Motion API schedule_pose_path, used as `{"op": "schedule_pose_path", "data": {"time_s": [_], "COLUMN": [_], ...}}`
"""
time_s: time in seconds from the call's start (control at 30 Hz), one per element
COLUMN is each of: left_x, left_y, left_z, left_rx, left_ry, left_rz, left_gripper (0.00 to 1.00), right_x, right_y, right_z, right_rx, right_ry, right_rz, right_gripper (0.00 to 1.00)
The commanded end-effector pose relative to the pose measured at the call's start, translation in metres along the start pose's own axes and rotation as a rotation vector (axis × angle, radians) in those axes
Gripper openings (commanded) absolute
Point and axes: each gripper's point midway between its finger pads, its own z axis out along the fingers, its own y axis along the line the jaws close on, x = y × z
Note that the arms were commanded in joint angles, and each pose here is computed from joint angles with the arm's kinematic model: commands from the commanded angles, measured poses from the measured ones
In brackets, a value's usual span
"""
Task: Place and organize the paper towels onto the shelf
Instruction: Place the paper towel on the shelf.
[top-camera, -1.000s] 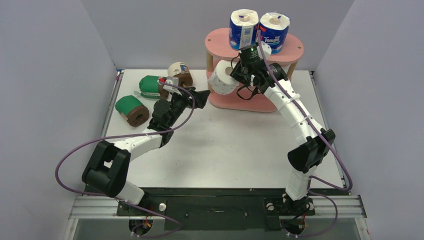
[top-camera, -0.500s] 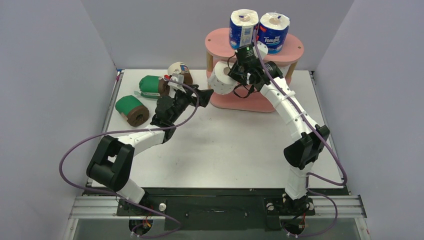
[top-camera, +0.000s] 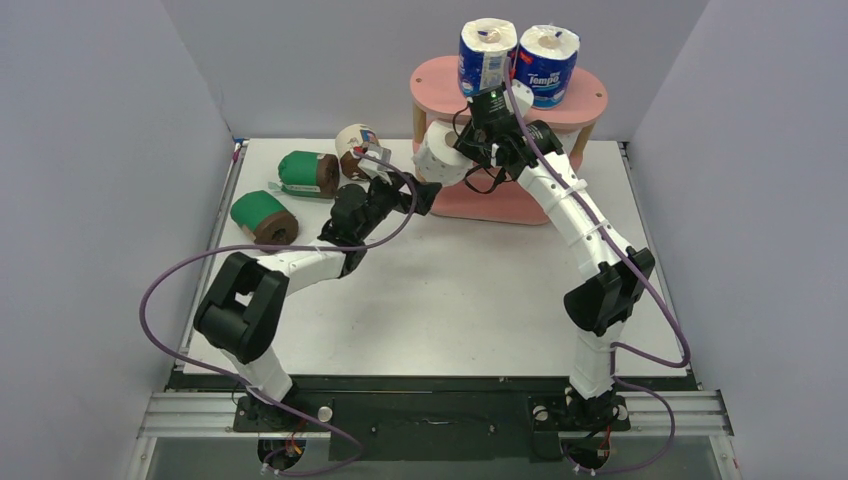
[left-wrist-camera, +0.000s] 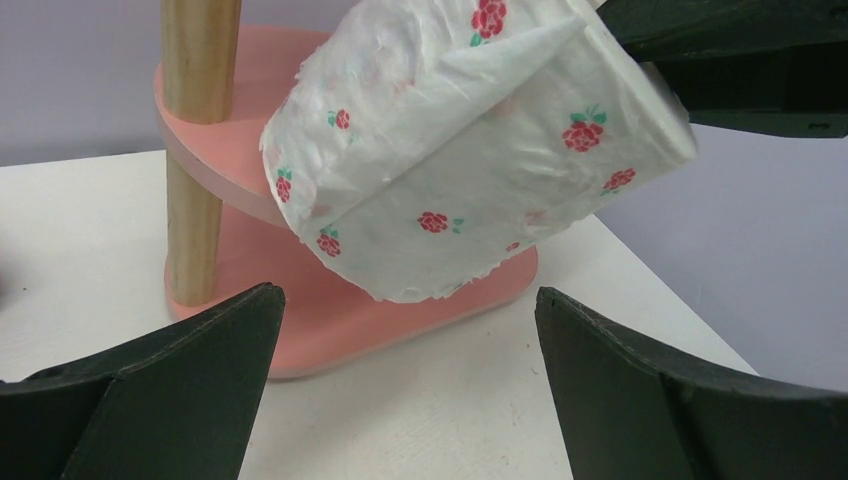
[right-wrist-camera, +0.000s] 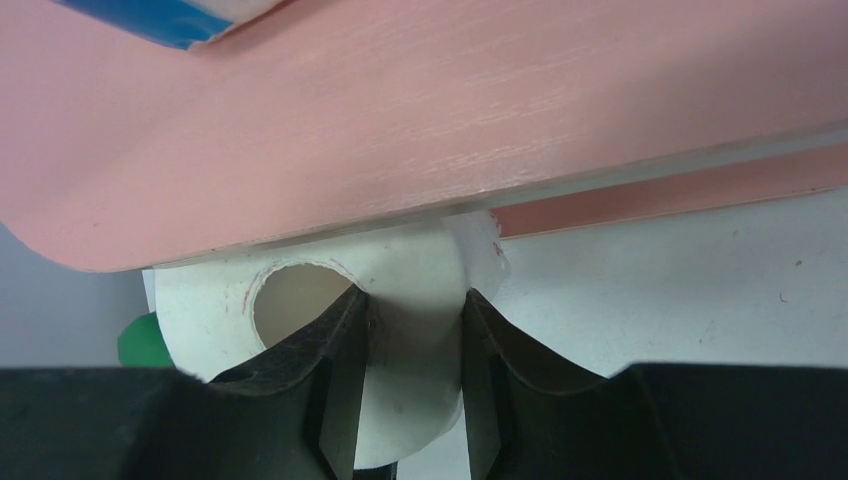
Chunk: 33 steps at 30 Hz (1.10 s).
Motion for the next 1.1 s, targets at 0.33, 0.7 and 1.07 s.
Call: {"op": "schedule_pose_path", "data": {"time_s": [0.33, 0.7, 1.07], "left_x": [-0.017, -0.02, -0.022], "left_y": [0.001, 0.001, -0.002], "left_z": [0.035, 0.041, 0.045], "left_rx": [-0.008, -0.005, 0.011], "left_ry": [-0.091, -0.114, -0.122], "left_rz": [0.002, -0.011, -0.025], "left_gripper": [0.97, 0.97, 0.97], "right_x": [-0.023, -0.023, -0.025], "right_y": [0.014, 0.007, 0.01], "right_z": [-0.011, -0.012, -0.019], "right_rx": [-0.061, -0.06, -0.098], "right_ry": [-0.063, -0.053, -0.068], "right_rz": [0.03, 0.03, 0.034], "right_gripper": [0.01, 0.17, 0.48]}}
